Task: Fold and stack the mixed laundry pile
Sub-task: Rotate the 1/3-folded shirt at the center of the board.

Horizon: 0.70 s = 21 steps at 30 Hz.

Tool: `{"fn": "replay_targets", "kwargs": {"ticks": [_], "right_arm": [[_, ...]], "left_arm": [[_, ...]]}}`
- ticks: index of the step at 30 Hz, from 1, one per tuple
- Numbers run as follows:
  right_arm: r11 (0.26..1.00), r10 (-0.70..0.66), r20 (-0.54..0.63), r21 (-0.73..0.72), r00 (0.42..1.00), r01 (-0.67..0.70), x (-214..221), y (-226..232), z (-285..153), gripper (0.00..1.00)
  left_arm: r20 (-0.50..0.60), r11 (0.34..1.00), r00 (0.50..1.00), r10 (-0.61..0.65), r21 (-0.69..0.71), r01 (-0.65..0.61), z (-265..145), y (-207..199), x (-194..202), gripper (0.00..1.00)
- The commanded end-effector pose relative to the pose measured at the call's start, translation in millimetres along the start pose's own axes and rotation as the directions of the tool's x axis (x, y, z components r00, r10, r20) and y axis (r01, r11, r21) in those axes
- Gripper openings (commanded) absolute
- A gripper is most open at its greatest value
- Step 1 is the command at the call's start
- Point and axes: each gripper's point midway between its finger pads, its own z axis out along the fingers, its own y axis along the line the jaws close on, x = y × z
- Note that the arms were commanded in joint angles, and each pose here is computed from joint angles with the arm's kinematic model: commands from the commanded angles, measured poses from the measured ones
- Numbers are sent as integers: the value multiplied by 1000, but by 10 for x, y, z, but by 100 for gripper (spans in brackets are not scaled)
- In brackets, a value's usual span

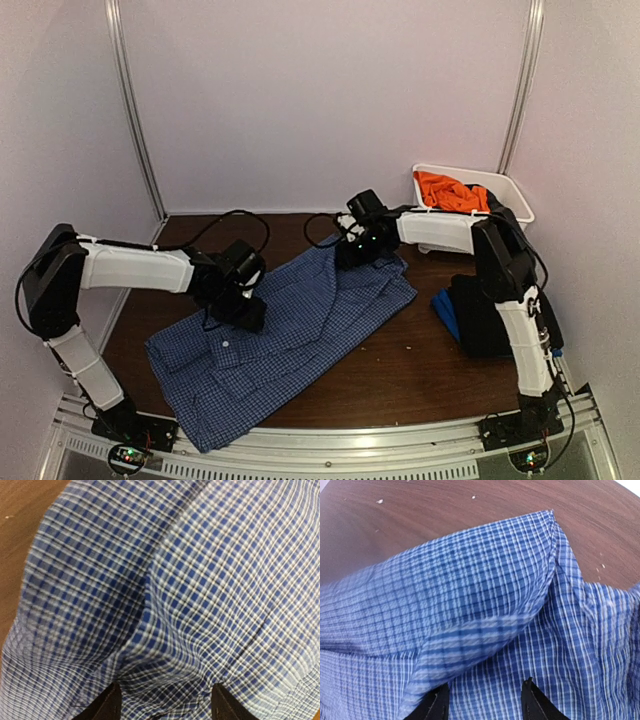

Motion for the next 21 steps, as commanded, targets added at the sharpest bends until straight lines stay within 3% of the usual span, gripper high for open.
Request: {"fn": "replay_targets", "kwargs": {"ticks": [1, 5, 10, 14, 21], "right_arm": [[996, -23, 123, -87, 992, 33, -218, 231, -866, 51], [992, -3, 101, -125, 995, 16, 126, 298, -1138, 50], [984, 62, 18, -167, 998, -58, 736, 352, -1114, 46], [983, 90, -35, -160, 995, -95, 1019, 358, -948, 41], [993, 91, -140, -65, 986, -100, 1340, 175, -519, 35]], "left_arm": [[103, 997, 992, -68, -33, 72, -435, 240, -404, 63], [102, 984, 992, -74, -152, 89, -498, 540, -489, 63], [83, 987, 994, -64, -141, 75, -389, 566, -453, 63], [89, 994, 994, -58, -83, 66, -283, 459, -476, 62], [30, 984, 995, -100, -147, 103, -93, 630, -322, 61]]}}
